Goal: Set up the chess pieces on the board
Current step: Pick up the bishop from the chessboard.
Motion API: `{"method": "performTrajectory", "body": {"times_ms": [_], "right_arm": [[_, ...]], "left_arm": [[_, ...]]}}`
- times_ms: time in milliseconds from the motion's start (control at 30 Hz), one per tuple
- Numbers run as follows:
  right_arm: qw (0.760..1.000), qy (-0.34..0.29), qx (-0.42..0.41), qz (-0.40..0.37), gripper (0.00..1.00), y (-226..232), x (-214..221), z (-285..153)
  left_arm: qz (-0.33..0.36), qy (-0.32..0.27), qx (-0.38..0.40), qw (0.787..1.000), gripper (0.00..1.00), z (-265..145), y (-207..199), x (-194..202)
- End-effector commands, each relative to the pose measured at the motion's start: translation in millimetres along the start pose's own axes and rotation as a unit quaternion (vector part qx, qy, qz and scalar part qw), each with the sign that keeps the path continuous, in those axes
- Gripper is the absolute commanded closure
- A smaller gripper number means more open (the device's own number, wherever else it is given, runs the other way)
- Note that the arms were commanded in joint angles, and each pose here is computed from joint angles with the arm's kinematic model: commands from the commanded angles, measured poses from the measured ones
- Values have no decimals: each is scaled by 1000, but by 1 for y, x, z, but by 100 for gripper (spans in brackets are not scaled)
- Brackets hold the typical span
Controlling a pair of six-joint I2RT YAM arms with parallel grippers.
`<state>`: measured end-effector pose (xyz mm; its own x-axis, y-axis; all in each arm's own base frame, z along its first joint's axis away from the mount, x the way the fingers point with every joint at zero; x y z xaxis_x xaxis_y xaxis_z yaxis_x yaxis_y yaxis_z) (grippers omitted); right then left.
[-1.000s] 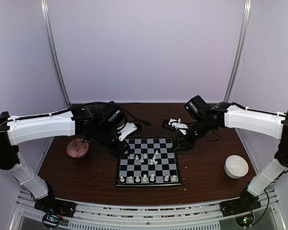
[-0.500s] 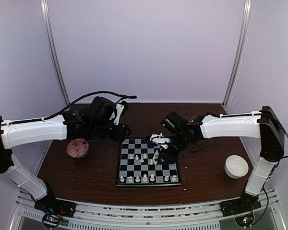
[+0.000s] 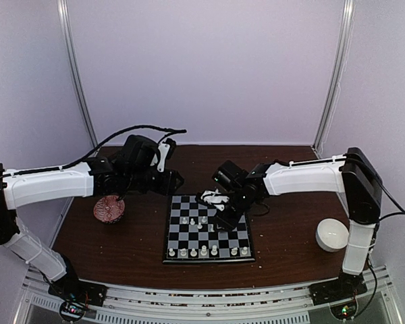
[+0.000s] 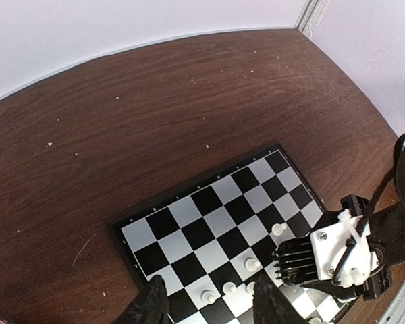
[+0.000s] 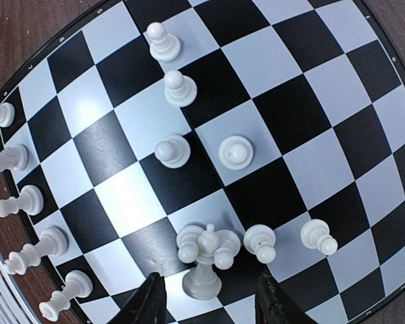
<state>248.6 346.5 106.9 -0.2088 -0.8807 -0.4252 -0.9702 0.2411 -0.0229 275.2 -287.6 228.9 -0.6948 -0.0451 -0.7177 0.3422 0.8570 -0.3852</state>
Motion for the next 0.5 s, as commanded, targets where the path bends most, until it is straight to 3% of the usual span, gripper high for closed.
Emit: {"method": "performTrajectory", "body": {"times_ms": [0,200,467], "right_arm": [[1000,23,-8,11,55,2,2,9],[999,37,-9,14,55,2,7,14],[999,49,-12,12,67,4,17,16]], "left_arm": [[-3,-21,19,1000,56,-2,-2,-11],[-1,-20,15,1000,56,-1,2,-10],[-1,-18,15,1000,56,2,3,-11]]}}
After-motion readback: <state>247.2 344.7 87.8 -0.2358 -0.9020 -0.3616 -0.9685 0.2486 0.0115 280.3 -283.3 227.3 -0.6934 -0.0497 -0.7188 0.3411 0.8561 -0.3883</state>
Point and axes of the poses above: each gripper's point midway between its finger pads, its own z axis out along the fingers, its own y axis along the line the jaws close on, x = y × z, the point moved 5 cm from there along -z, back along the fingers, and after that the axes turned 14 degrees about -z, right-handed, at the moved point
